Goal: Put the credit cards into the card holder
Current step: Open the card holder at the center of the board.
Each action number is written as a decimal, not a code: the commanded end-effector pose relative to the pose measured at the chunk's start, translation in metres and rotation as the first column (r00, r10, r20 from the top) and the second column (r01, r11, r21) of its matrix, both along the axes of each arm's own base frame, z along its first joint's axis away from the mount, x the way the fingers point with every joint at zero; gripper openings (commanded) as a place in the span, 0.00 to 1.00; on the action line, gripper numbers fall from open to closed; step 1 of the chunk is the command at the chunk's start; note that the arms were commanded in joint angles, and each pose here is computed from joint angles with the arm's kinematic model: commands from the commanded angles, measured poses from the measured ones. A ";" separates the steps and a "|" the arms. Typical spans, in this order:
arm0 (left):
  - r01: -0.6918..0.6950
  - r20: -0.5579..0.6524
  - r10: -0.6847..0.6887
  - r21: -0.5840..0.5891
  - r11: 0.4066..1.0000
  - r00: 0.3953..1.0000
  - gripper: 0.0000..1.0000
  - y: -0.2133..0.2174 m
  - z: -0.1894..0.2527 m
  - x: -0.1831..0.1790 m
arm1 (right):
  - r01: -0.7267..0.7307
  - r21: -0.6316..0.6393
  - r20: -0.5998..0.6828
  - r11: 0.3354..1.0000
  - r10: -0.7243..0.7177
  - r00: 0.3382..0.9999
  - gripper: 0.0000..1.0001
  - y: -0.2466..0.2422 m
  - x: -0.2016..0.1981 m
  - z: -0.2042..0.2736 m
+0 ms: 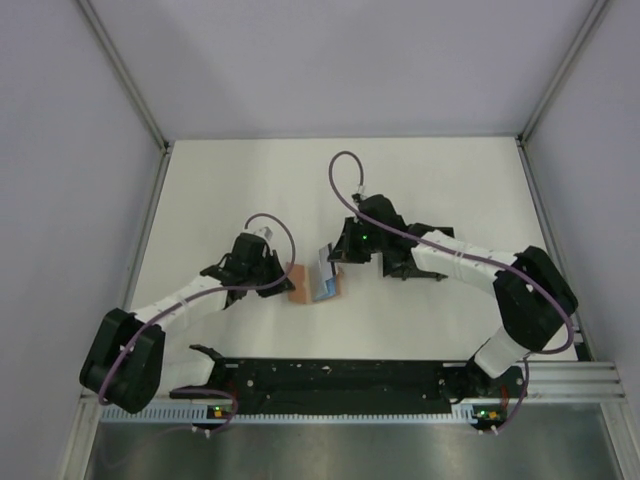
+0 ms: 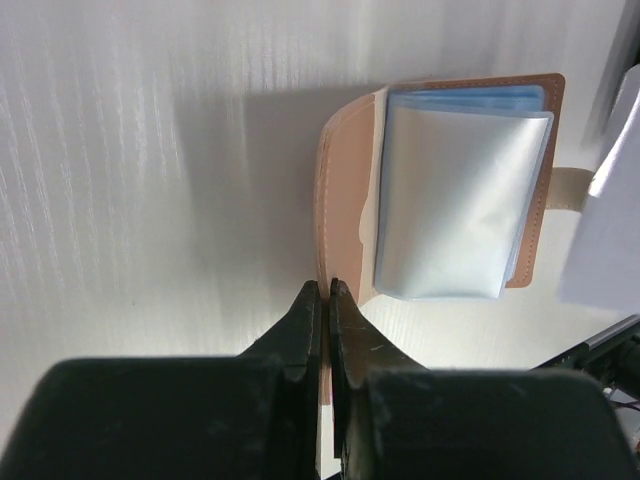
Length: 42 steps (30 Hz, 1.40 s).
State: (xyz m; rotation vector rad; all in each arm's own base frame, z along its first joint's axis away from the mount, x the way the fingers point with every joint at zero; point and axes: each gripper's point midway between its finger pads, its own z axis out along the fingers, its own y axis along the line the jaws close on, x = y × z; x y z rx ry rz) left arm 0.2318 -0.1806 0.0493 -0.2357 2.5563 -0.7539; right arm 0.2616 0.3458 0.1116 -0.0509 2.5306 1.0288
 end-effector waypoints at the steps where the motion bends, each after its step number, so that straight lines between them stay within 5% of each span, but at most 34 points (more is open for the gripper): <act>1: 0.012 0.051 -0.012 0.006 1.000 0.999 0.00 -0.003 0.009 0.013 | 0.050 -0.022 0.035 0.999 -0.049 0.998 0.00 -0.025 0.012 0.000; 42: 0.028 0.021 -0.028 0.006 1.000 0.999 0.00 -0.006 0.000 0.013 | 0.093 -0.137 0.017 0.986 -0.092 0.996 0.00 -0.048 0.007 -0.039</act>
